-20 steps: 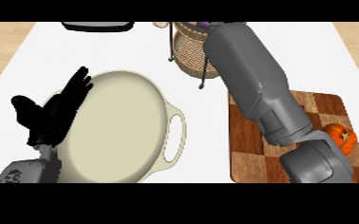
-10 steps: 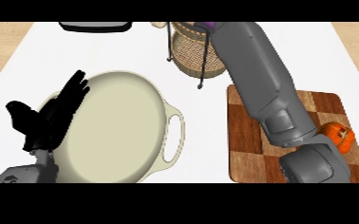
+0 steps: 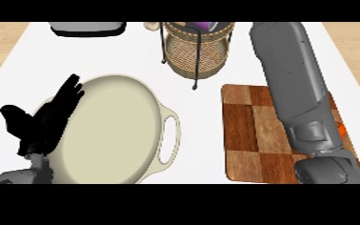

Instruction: Pick the can from the cutting board and place it in the tiered basket

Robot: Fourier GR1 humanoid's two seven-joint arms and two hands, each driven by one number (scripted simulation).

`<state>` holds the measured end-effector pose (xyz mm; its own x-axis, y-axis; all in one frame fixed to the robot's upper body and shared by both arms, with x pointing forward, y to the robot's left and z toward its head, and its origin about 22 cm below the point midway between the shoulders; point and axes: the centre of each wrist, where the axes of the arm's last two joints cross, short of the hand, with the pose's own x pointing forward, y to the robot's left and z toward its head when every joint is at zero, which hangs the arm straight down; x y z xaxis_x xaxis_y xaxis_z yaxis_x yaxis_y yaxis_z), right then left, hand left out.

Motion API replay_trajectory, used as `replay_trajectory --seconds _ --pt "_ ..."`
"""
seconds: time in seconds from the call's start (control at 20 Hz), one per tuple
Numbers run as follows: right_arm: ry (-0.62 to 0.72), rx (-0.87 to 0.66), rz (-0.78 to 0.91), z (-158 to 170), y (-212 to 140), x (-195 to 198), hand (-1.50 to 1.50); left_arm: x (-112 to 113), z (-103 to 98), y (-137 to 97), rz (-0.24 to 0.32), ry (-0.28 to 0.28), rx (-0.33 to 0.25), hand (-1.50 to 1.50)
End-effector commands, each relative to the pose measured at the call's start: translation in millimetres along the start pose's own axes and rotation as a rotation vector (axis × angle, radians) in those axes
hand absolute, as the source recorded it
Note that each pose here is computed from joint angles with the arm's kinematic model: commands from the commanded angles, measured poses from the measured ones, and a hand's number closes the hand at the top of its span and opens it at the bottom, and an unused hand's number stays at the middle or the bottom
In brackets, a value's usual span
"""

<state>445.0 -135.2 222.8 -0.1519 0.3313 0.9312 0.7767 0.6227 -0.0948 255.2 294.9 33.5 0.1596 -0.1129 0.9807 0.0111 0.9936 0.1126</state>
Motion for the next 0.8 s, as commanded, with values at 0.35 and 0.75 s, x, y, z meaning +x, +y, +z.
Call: replay_trajectory --seconds 0.35,0.75 --pt "0.001 -0.130 -0.035 -29 -131 -8 -1.50 -13 6 1 0.013 0.020 0.030 0.00" --pt "-0.014 -0.129 0.030 -25 -254 -11 -1.50 8 5 -4 0.003 -0.015 0.012 0.00"
